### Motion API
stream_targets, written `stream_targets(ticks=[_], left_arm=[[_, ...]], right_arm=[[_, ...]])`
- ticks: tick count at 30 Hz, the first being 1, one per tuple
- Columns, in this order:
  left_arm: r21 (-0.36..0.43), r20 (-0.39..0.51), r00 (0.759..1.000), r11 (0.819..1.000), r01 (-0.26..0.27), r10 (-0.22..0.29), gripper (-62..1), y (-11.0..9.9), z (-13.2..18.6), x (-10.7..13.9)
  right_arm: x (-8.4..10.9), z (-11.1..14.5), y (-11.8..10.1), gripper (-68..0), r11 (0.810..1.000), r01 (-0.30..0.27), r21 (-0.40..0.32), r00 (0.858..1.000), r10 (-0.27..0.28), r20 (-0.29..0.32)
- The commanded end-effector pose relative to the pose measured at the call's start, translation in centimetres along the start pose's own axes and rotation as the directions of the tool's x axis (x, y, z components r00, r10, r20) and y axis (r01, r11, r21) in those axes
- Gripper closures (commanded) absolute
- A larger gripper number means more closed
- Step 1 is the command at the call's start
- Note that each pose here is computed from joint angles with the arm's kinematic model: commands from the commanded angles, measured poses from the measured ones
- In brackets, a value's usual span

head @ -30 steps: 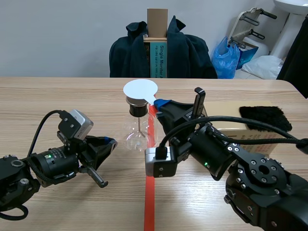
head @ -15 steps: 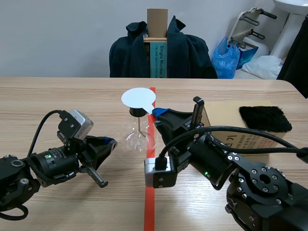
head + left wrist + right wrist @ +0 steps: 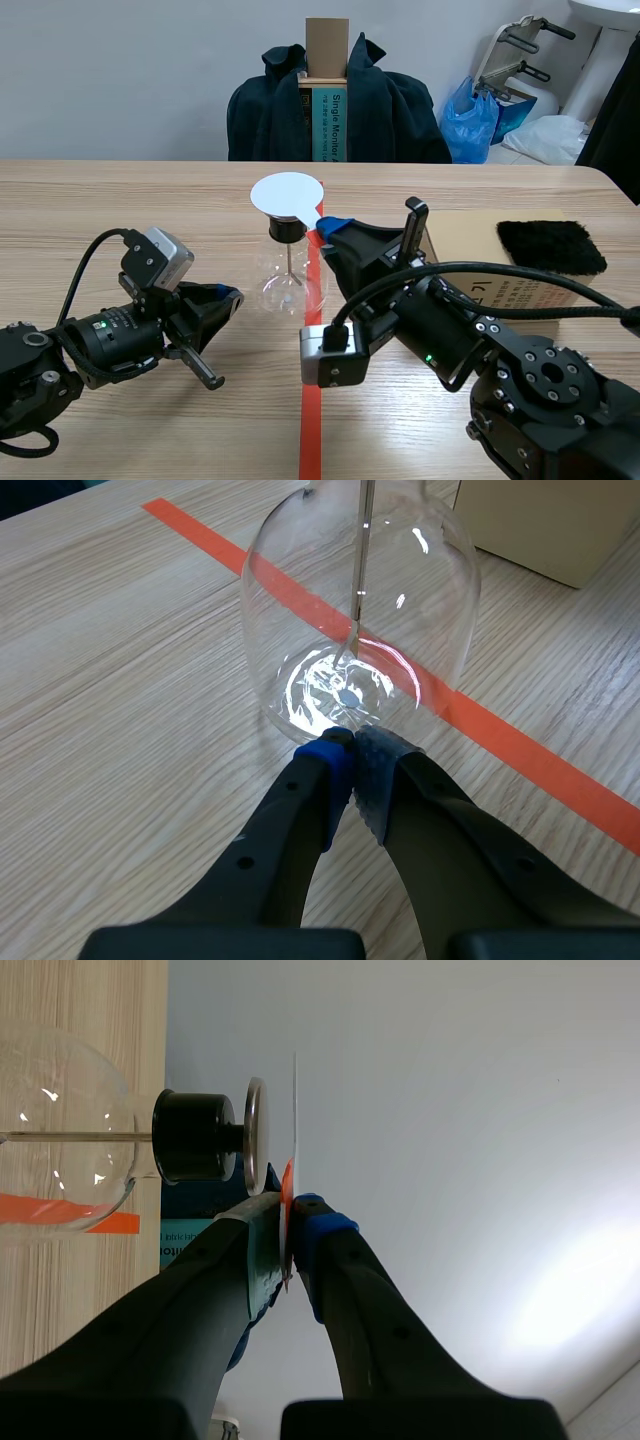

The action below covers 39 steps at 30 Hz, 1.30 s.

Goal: Do the electroscope experiment.
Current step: 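Hold the plate still at the electroscope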

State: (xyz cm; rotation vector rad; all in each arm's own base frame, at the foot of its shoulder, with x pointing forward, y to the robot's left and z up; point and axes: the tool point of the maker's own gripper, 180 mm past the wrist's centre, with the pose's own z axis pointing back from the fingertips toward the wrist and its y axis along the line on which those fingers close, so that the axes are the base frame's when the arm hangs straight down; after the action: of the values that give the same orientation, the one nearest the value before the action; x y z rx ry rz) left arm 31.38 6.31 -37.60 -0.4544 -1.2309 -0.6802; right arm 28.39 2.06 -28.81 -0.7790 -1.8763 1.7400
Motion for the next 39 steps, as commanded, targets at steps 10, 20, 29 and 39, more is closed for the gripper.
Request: stream_targets(ticks=[10,20,29,39], left_arm=[[0.004,0.038,0.999,1.000,0.006,-0.006,-3.2,0.4,-0.4,1.3],[0.004,0.038,0.999,1.000,0.006,-0.006,-3.2,0.4,-0.4,1.3],[0.004,0.038,0.999,1.000,0.006,-0.006,-3.2,0.4,-0.4,1.3],[0.004,0.038,0.999,1.000,0.006,-0.006,-3.2,0.4,-0.3,1.3]], right_arm=[[-0.7,-0.2,-1.0,-0.7,0.999,-0.025,-0.025,1.000,0.025,-0.001],[-0.7,-0.2,-1.0,-0.7,0.999,-0.025,-0.025,1.000,0.025,-0.001],[-0.7,-0.2,-1.0,-0.7,0.999,-0.025,-0.025,1.000,0.025,-0.002],[-3.6,0.0,-1.0,-0.7,0.999,-0.025,-0.025,0.986,0.020,-0.163]])
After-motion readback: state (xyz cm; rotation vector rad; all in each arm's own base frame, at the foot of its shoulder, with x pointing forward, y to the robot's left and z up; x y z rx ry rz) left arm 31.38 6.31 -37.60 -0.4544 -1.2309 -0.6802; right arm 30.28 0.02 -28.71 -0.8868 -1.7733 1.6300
